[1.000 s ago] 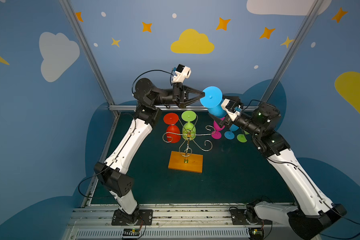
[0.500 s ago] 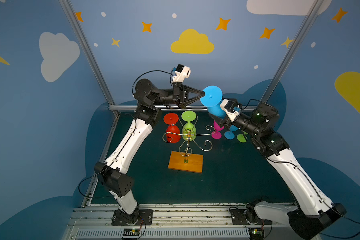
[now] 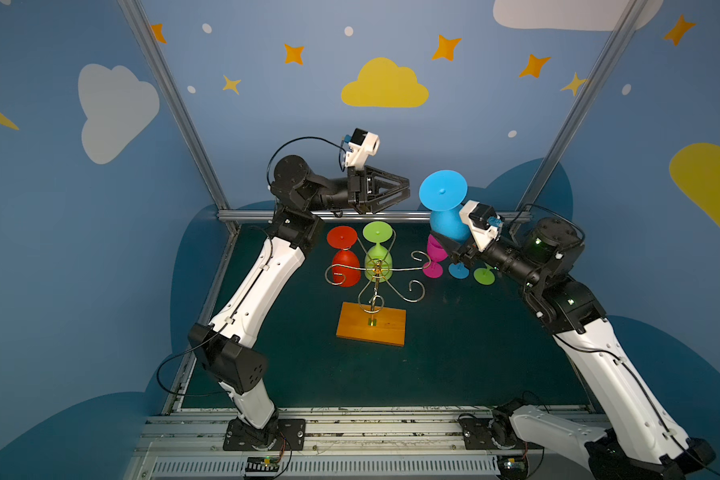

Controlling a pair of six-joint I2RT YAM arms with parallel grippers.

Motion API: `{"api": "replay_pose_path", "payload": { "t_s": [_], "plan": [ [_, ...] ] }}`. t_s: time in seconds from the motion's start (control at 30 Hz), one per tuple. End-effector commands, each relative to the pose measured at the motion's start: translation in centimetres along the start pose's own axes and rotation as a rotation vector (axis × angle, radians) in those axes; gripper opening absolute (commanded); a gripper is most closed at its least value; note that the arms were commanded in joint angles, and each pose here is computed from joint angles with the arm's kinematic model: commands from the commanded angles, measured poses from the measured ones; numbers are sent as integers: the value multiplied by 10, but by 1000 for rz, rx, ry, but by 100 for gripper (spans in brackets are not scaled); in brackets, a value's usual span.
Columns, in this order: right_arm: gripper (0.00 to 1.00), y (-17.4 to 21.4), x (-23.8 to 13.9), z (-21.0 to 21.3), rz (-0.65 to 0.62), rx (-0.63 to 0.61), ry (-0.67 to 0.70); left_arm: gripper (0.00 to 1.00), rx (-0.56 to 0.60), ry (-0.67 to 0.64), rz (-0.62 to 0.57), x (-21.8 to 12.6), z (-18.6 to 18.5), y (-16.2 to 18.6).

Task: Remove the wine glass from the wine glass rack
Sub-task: 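Carry the cyan glass toward the right gripper while the right gripper reaches up to it, then grasp the cyan glass bowl with the right gripper while the left holds the foot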

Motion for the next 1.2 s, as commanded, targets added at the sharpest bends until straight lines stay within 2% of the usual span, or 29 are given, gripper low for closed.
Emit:
{"api": "replay_pose_path", "payload": {
  "t_s": [0.0,0.07,0.17,0.23,0.3,0.4,0.6,0.7,0.87,1.17],
  "plan": [
    [25,7,-13,1,80,82,70,55,165,-72,-39,-6,-6,-3],
    [22,9,-20,0,136,125,105,54,283,-161,-47,-7,-5,-3],
    [18,13,-30,0,229,219,150,53,528,-339,-48,-10,3,4],
    [16,16,-37,0,287,260,180,52,708,-401,-53,-11,8,10],
    [14,18,-42,1,333,286,197,52,842,-452,-74,-12,10,14],
    [11,17,-46,1,380,315,200,51,1045,-471,-73,-7,6,21],
    [7,8,-45,2,417,357,171,49,1425,-441,13,18,4,48],
    [6,4,-42,2,428,370,150,48,1509,-421,0,22,6,53],
    [4,0,-32,4,460,394,100,48,1579,-400,-27,27,7,55],
    [3,1,-20,13,507,386,53,48,1626,-380,-32,32,7,54]
  ]
}}
Point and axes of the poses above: each gripper's point midway between its finger pads, its own x axis out along the fingers, its own z axis along the line the jaws close on, y = z × x, the point moved 10 cm from there along -x, back along the fingers, and after that the axes turned 10 degrees about x, right-handed, at the moved point
